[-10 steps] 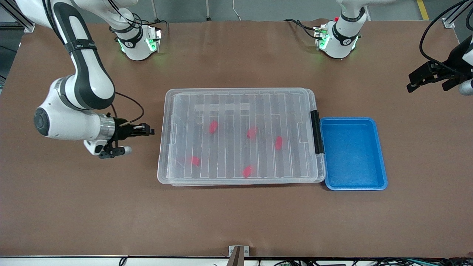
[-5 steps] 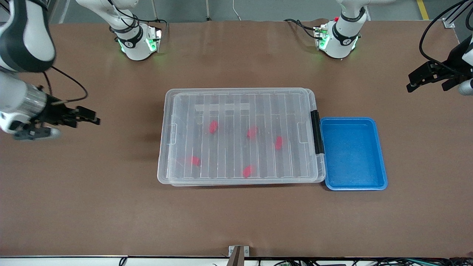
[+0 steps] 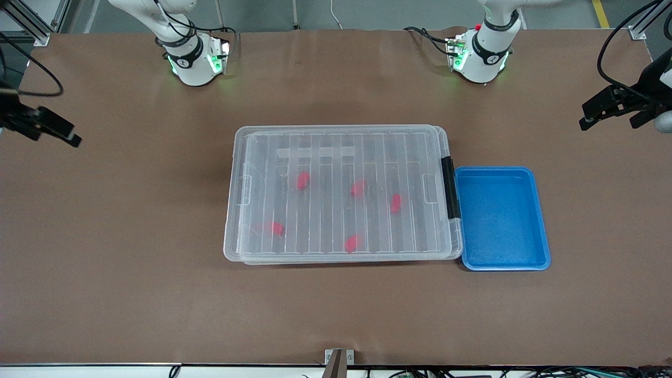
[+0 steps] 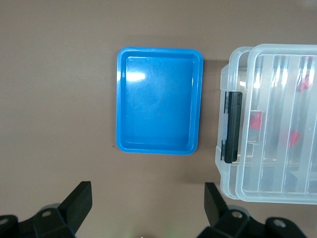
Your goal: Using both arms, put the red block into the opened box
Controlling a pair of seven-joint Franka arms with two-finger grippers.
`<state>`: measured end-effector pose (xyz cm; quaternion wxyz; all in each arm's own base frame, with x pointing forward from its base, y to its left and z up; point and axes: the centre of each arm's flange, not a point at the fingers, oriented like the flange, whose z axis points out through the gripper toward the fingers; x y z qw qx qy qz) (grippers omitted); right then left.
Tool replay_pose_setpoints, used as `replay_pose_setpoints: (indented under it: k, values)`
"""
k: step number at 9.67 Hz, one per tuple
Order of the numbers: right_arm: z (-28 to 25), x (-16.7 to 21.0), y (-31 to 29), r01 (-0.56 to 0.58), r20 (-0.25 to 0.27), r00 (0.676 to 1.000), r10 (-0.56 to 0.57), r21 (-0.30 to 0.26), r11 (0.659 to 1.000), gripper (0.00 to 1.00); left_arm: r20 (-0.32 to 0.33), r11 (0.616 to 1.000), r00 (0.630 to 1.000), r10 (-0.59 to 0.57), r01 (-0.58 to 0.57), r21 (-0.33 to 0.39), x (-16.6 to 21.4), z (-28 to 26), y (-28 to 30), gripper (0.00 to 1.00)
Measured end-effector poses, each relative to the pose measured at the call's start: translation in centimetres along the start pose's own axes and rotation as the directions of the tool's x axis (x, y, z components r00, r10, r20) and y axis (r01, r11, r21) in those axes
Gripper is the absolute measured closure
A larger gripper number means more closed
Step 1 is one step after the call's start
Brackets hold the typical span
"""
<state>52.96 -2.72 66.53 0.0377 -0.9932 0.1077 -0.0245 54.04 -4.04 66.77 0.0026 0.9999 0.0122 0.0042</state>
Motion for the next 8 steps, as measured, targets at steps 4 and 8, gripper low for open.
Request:
replay_pose_setpoints:
  k: [4, 8]
  values:
    - [-2.2, 1.1, 5.0, 0.041, -0.004, 0.999, -0.041, -0.004, 0.999, 0.00, 0.006, 1.000, 1.000, 0.001, -0.001, 0.001, -0.1, 0.1, 0.1, 0.00]
    - [-0.7, 1.6, 5.4, 0.063, 0.051, 0.997, -0.059, -0.085, 0.994, 0.00, 0.030, 1.000, 1.000, 0.001, -0.001, 0.003, -0.3, 0.3, 0.0, 0.00]
